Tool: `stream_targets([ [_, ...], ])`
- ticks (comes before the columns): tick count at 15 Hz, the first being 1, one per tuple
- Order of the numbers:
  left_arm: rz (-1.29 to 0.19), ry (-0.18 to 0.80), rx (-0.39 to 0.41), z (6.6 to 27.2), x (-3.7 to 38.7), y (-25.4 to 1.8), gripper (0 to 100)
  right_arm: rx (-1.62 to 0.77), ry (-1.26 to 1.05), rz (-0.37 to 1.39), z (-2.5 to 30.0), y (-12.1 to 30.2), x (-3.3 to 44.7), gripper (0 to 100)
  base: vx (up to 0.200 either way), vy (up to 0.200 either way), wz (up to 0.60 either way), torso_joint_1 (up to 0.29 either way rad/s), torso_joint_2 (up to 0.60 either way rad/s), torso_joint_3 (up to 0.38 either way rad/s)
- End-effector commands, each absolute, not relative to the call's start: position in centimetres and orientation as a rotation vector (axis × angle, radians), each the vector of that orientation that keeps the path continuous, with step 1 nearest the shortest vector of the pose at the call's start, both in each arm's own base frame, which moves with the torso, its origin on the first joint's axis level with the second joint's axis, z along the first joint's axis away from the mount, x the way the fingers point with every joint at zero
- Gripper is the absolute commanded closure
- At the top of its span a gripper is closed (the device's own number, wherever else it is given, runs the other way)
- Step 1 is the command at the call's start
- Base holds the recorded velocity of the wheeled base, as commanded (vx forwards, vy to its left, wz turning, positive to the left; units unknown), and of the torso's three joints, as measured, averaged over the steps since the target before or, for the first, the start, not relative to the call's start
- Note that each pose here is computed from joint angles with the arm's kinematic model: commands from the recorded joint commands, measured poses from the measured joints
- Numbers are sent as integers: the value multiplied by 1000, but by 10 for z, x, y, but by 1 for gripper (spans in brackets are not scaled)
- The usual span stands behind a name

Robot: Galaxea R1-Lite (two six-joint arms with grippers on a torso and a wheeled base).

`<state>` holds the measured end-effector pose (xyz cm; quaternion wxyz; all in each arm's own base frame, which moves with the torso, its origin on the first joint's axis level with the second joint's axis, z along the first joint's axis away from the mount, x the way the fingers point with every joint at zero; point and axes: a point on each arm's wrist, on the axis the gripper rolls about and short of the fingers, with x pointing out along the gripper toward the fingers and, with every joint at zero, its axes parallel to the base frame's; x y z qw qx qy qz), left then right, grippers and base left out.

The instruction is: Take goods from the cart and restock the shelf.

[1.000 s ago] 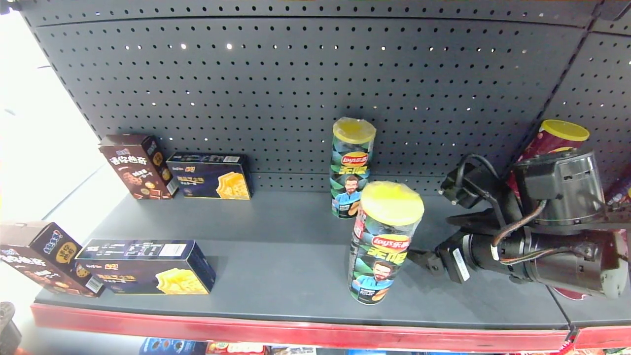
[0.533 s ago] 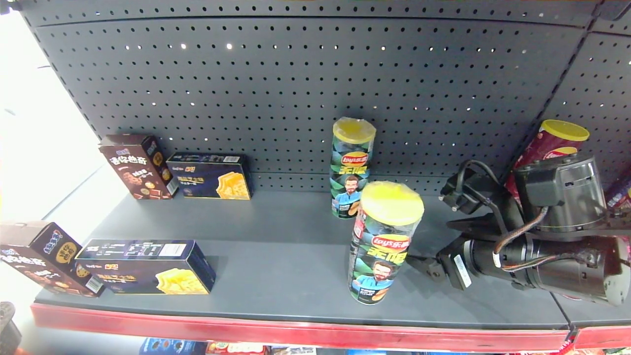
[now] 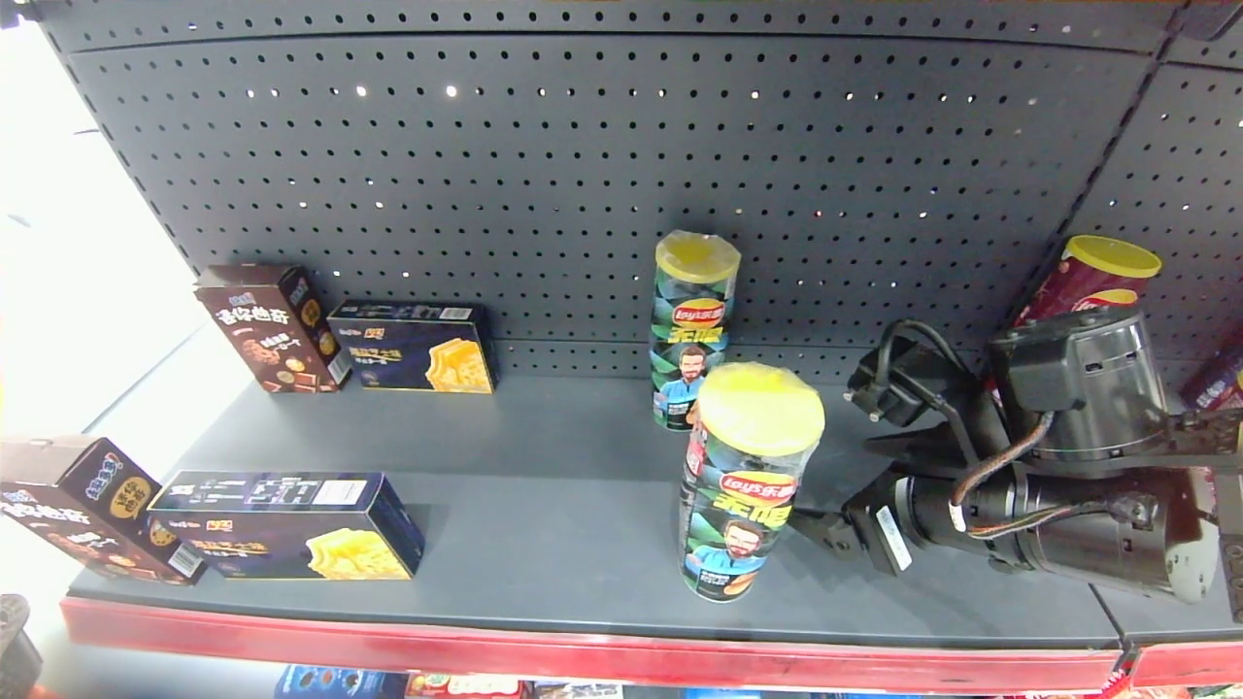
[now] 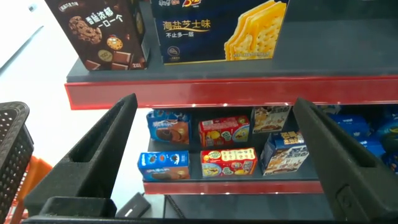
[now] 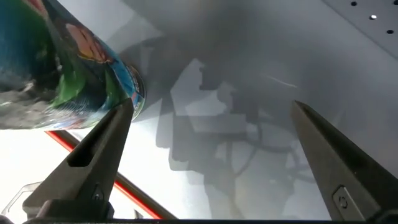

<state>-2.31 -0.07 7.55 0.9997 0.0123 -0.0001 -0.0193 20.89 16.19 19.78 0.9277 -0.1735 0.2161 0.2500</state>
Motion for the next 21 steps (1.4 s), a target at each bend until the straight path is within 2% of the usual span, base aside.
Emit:
stream_targets([
  [1, -38, 1, 25, 76, -23, -1, 0, -359, 449, 514, 196, 162, 209, 0, 0, 0, 0, 0, 0, 0],
  [8, -38, 3, 23, 75, -23, -1, 0, -357, 446, 516, 195, 146, 188, 0, 0, 0, 0, 0, 0, 0],
  [21, -38, 3, 23, 75, -23, -1, 0, -371, 445, 556, 195, 178, 209, 0, 0, 0, 0, 0, 0, 0],
])
